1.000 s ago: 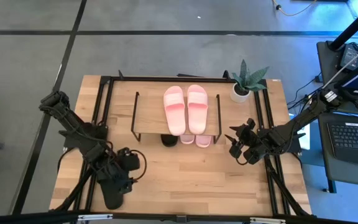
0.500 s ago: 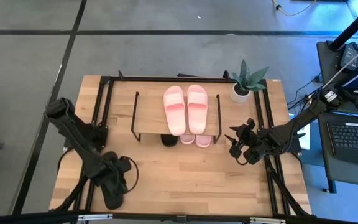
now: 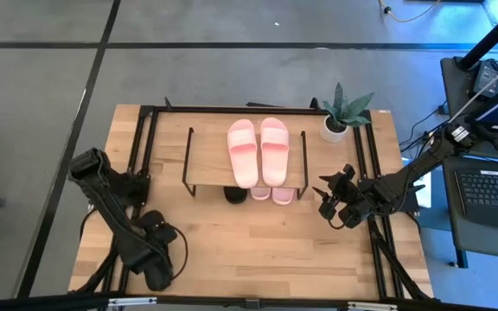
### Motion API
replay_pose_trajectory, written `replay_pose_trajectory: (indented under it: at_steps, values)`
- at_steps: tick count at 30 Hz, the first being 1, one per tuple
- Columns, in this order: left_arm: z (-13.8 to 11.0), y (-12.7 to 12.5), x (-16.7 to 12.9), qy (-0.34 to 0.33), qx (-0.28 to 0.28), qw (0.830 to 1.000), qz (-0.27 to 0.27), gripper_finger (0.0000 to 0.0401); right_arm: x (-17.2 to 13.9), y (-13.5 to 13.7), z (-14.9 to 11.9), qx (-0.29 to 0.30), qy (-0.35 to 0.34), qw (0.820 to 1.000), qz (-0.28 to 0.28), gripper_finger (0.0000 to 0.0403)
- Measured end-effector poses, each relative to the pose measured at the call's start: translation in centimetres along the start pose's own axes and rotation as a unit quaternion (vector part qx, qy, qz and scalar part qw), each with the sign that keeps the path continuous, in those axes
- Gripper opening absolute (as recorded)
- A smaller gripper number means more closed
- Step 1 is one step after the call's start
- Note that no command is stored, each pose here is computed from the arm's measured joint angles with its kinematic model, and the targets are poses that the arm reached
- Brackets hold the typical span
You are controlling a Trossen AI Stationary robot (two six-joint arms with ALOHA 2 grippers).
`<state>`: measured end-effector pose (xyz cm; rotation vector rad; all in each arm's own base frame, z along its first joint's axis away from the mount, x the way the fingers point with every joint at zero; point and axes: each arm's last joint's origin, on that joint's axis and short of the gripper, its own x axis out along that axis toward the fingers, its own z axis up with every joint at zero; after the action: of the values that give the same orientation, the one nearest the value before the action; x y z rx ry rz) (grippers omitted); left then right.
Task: Pick and place slides into the shelf
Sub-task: Move the black slipper under the shelf
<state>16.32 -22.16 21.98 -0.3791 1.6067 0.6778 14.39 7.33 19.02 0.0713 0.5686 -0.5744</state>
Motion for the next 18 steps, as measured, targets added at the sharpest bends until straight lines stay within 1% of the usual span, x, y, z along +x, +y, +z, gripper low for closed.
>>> replay_pose_trajectory:
  at_steps: [2, 5, 8, 12, 18]
  values:
    - [-0.1, -0.4, 0.0, 0.009, 0.003, 1.0, 0.028, 0.026, 0.0, 0.0, 0.0, 0.0, 0.0, 1.0, 0.0, 0.021]
    - [-0.1, -1.6, 0.0, 0.013, 0.016, 0.999, 0.038, 0.0259, 0.0, 0.0, 0.0, 0.001, 0.0, 1.0, 0.0, 0.021]
    - [-0.1, -2.3, 0.2, 0.013, 0.016, 0.998, 0.056, 0.0259, 0.0, 0.0, 0.0, 0.001, 0.0, 1.0, 0.0, 0.021]
    - [-0.1, -2.8, 0.8, 0.013, -0.002, 0.997, 0.072, 0.0259, 0.0, 0.0, 0.0, 0.001, 0.0, 1.0, 0.0, 0.021]
    - [-0.2, -3.4, 1.8, 0.034, -0.025, 0.994, 0.098, 0.0259, 0.0, 0.0, 0.0, 0.001, 0.0, 1.0, 0.0, 0.021]
